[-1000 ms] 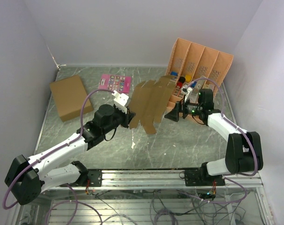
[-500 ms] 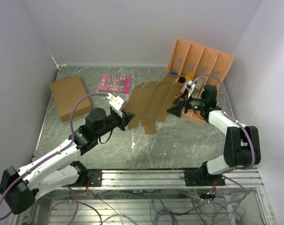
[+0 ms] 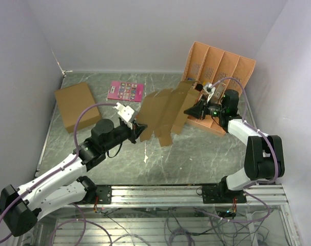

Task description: Fold the paper box

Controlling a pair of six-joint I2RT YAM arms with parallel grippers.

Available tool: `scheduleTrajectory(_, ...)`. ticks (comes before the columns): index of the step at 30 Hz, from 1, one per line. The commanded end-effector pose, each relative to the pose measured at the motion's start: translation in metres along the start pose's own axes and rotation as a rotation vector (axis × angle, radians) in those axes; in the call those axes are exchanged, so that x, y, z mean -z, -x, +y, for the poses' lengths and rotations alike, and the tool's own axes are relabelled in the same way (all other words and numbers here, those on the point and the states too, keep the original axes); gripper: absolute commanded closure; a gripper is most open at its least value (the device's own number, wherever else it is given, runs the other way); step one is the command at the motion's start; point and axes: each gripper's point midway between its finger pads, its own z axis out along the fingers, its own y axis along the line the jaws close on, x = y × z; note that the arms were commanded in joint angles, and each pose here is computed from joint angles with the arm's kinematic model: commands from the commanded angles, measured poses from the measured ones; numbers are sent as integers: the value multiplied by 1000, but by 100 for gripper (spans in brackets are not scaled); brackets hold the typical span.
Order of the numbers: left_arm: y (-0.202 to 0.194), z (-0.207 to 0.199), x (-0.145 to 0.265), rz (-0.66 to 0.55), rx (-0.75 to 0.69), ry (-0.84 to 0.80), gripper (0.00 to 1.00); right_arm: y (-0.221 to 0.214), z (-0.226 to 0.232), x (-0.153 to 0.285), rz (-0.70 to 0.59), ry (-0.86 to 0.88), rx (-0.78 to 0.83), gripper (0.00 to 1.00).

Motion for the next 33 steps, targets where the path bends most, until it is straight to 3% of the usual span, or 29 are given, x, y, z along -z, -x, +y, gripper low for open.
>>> scheduleTrajectory(1,9,-3,-5,-30,-1,-11,93,15,11,1,-23,-21,-20,97)
scheduleTrajectory(6,9,-10,-22,-23,14,-23,93,24,19,-13,31,-194,-100,100)
scheduleTrajectory(9,12,-7,-33,-24,23,32,93,26,5,-17,56,-465,-176,100)
scheduleTrajectory(14,11,2,-41,-16,40,123,93,32,-6,-10,53,-720,-231,100)
scheduleTrajectory(23,-4,17,-39,53,48,214,93,25,-5,-7,111,-780,-249,100)
scheduleTrajectory(29,-15,-2,-54,87,49,102,93,11,-15,-13,198,-854,-295,100)
scheduleTrajectory(33,-23,-3,-66,129,85,109,93,14,-4,-39,251,-882,-192,100)
